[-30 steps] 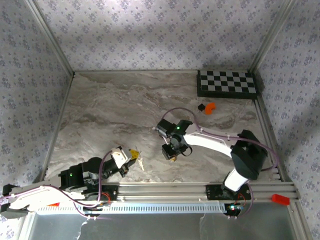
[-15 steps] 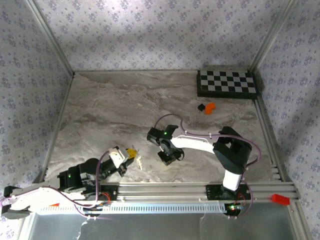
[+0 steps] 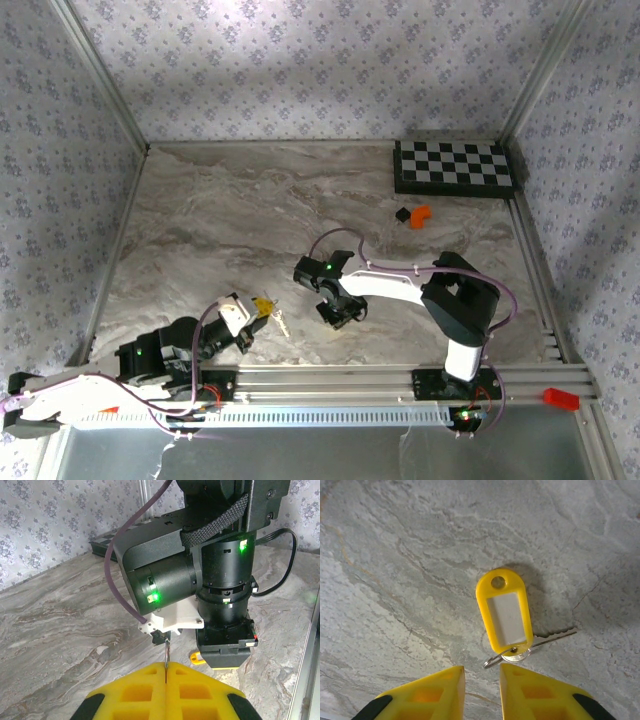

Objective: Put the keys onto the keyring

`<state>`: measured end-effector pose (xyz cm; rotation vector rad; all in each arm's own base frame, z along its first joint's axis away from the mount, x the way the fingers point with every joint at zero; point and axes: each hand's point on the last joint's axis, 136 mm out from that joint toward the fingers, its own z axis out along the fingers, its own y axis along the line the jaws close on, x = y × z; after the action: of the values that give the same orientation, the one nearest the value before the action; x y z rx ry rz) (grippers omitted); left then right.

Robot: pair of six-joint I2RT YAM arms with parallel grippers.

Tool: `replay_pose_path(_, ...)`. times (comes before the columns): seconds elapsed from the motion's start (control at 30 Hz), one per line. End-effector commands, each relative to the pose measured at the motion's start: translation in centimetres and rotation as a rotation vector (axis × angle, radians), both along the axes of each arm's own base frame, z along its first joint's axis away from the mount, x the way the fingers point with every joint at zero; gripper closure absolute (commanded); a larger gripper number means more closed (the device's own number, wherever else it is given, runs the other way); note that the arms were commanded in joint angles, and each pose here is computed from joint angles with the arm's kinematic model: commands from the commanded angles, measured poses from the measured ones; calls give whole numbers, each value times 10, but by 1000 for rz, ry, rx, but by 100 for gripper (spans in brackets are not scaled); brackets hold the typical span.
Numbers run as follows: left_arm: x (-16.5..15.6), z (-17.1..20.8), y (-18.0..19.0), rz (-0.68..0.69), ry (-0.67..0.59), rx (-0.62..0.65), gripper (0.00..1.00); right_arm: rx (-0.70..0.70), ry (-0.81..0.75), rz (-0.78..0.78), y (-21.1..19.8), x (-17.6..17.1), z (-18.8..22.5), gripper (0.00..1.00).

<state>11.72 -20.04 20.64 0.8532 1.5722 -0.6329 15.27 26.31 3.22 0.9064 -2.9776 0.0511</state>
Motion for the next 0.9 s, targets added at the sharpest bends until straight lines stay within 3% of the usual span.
replay_pose_path(0.0,2,10,3,16,-7,-42,100,-39,0,-5,-5,3,-2,75)
replay_pose_path(0.37,2,8,3,15,-7,-42,100,-39,-1,-5,-4,9,-10,69)
replay_pose_path(0.87,2,7,3,17,-8,-40,100,-50,-4,-8,-11,9,-9,80)
